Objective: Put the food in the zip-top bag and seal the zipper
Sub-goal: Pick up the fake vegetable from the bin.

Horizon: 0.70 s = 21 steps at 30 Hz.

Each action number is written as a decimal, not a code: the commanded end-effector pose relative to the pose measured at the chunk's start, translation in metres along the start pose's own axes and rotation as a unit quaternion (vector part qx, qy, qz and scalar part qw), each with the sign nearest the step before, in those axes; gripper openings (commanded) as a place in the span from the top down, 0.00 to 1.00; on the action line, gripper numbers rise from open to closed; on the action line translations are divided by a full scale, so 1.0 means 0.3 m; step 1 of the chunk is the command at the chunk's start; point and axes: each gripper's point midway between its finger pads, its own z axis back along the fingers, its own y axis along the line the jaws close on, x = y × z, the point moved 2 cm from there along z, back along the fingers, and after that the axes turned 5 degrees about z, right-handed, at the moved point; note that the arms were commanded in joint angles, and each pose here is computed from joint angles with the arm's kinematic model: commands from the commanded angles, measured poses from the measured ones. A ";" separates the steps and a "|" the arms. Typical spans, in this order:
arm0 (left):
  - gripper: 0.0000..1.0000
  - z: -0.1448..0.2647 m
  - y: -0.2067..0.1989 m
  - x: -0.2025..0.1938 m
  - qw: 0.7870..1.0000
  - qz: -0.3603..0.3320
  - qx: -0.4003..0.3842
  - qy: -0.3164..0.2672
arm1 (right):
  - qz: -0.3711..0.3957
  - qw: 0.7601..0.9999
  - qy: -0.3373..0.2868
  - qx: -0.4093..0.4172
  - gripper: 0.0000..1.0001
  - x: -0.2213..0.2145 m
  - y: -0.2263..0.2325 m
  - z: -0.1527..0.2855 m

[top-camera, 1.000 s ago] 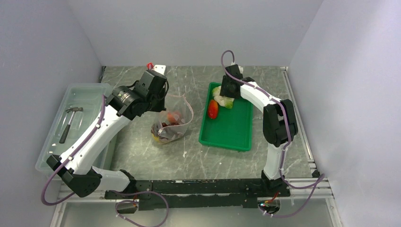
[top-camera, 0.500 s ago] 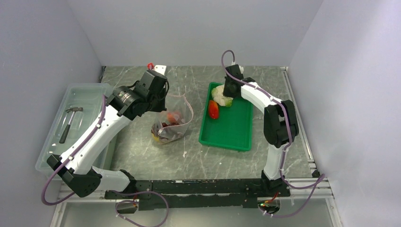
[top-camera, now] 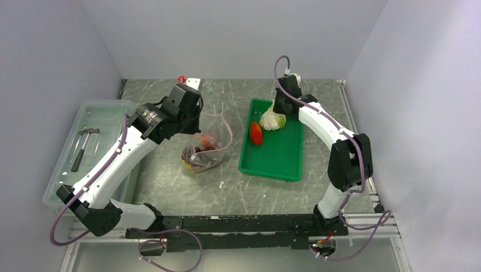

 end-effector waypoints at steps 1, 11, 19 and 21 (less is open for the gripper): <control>1.00 -0.002 -0.029 0.027 1.000 0.017 -0.020 -0.014 | 0.007 1.000 -0.002 -0.008 0.86 -0.009 -0.024 0.014; 1.00 -0.011 -0.033 0.020 1.000 0.013 -0.021 -0.008 | 0.019 1.000 0.025 -0.004 0.38 -0.056 -0.025 -0.004; 1.00 -0.017 -0.037 0.020 1.000 0.009 -0.022 -0.006 | 0.020 0.999 0.008 -0.026 0.23 -0.043 -0.059 0.034; 1.00 -0.022 -0.040 0.019 1.000 0.009 -0.022 -0.004 | 0.022 0.999 0.006 -0.035 0.20 -0.044 -0.076 0.038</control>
